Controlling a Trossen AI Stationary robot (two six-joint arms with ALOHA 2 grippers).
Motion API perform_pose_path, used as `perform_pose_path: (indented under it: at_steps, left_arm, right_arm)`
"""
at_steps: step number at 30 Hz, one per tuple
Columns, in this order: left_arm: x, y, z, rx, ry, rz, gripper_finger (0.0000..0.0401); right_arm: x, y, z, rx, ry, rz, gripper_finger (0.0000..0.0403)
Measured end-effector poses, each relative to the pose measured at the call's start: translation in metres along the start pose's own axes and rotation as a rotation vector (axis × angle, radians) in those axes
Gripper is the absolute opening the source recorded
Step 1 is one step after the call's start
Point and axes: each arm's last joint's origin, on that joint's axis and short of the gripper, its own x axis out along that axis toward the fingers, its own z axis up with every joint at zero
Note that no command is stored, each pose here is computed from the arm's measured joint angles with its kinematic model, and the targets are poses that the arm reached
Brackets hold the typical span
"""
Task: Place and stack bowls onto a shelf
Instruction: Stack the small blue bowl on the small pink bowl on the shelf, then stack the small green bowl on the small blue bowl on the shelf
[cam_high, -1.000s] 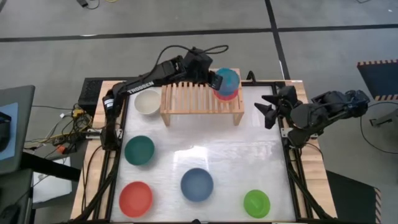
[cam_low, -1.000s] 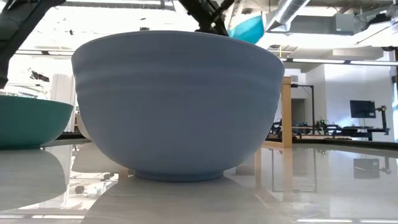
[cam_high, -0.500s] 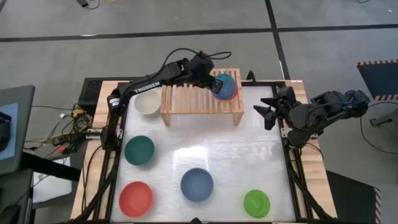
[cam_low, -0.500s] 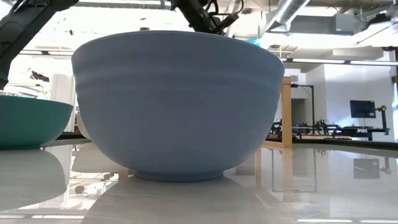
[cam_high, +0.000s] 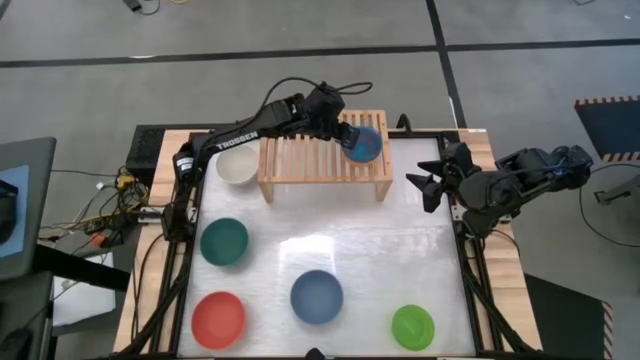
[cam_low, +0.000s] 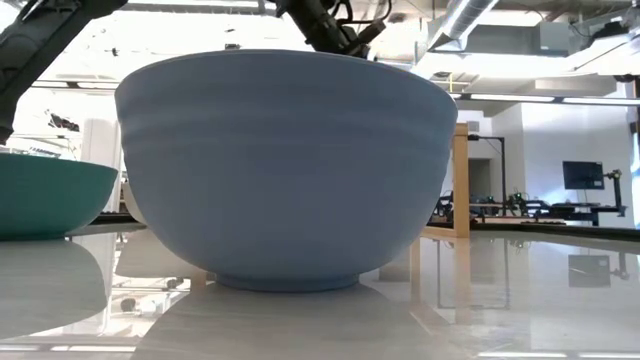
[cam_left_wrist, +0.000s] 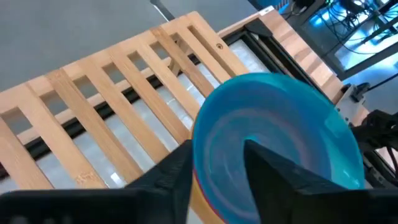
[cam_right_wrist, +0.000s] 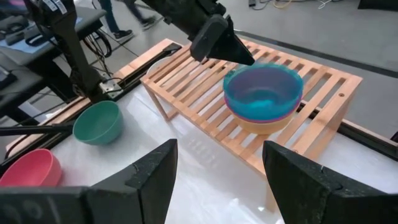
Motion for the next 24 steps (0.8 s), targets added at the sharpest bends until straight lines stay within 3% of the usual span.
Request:
perform_pose_path:
  at_steps: [6,14,18,24]
  left_arm:
    - [-0.010,-0.008,0.007,0.065,-0.069,-0.048,0.0198]
    - [-0.042,-0.027,0.015,0.159,-0.123,-0.048,0.0213]
    - [-0.071,-0.046,0.004,0.275,-0.124,-0.006,0.0210]
    - [-0.095,-0.077,-0.043,0.469,-0.043,0.170,0.0197]
  right_arm:
    - [0.000,-0.001,-0.001,-0.008,0.007,-0.009,0.0260]
    - [0.008,-0.006,-0.003,-0.021,0.028,-0.075,0.0260]
    - [0.021,-0.011,-0.026,-0.076,0.227,-0.075,0.0260]
    - [0.042,-0.009,-0.086,-0.128,0.573,0.012,0.0260]
